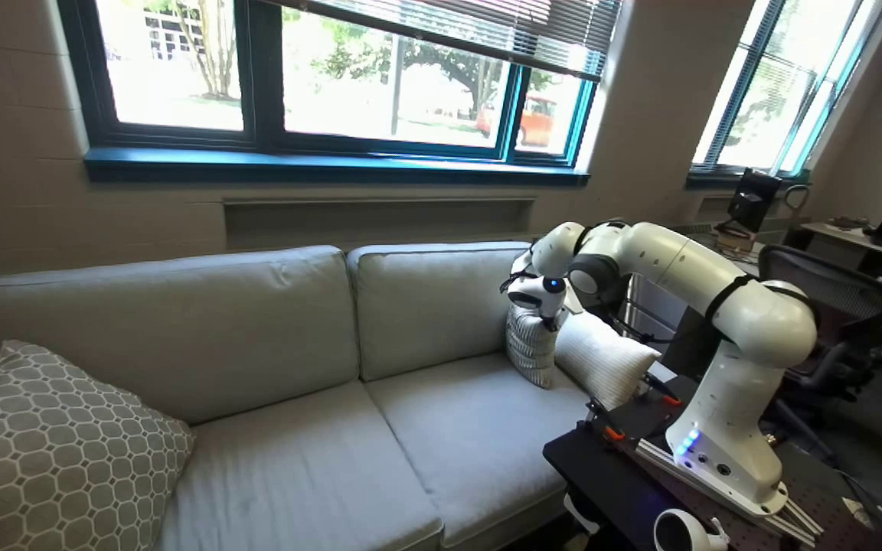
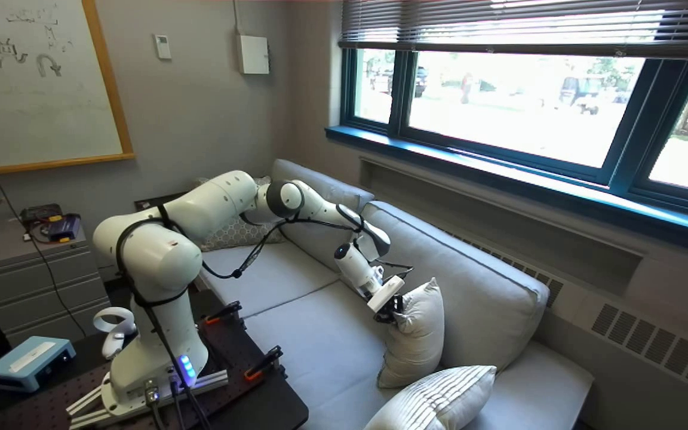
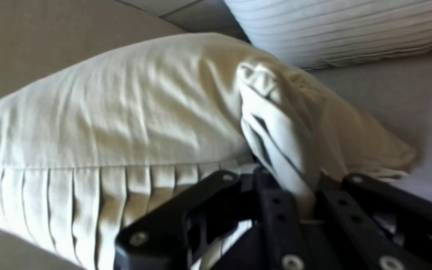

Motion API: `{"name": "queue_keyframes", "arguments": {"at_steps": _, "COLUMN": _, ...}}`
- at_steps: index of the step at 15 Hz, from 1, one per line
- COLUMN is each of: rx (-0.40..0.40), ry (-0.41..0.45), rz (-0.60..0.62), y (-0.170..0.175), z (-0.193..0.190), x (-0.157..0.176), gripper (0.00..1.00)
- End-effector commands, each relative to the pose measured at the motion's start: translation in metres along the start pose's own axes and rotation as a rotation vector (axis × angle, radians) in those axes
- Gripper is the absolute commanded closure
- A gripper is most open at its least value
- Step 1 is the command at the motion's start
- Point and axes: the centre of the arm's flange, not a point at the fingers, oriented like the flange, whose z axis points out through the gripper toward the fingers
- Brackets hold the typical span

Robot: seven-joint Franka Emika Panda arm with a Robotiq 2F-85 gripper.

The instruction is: Move the cushions to the right shoulder of the couch

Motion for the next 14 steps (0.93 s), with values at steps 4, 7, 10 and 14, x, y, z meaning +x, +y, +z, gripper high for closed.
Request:
{"name": "queue_keyframes", "arguments": {"at_steps": 4, "rx": 0.245, "ry": 0.222, "rz": -0.124, "y": -0.169, "z": 0.001, "x": 0.072, "gripper": 0.93}}
{"name": "queue_keyframes", "arguments": {"at_steps": 7, "rx": 0.381, "ry": 0.305, "rz": -0.177, "y": -0.252, "z": 0.002, "x": 0.097, "gripper": 0.93}}
{"name": "queue_keyframes", "arguments": {"at_steps": 10, "rx": 0.514, "ry": 0.347, "rz": -0.249, "y": -0.321, "z": 0.005, "x": 0.106, "gripper": 0.93}}
{"name": "queue_keyframes", "arguments": {"at_steps": 14, "rx": 0.622, "ry": 0.331, "rz": -0.307, "y": -0.324, "z": 0.016, "x": 0.091, "gripper": 0.93}}
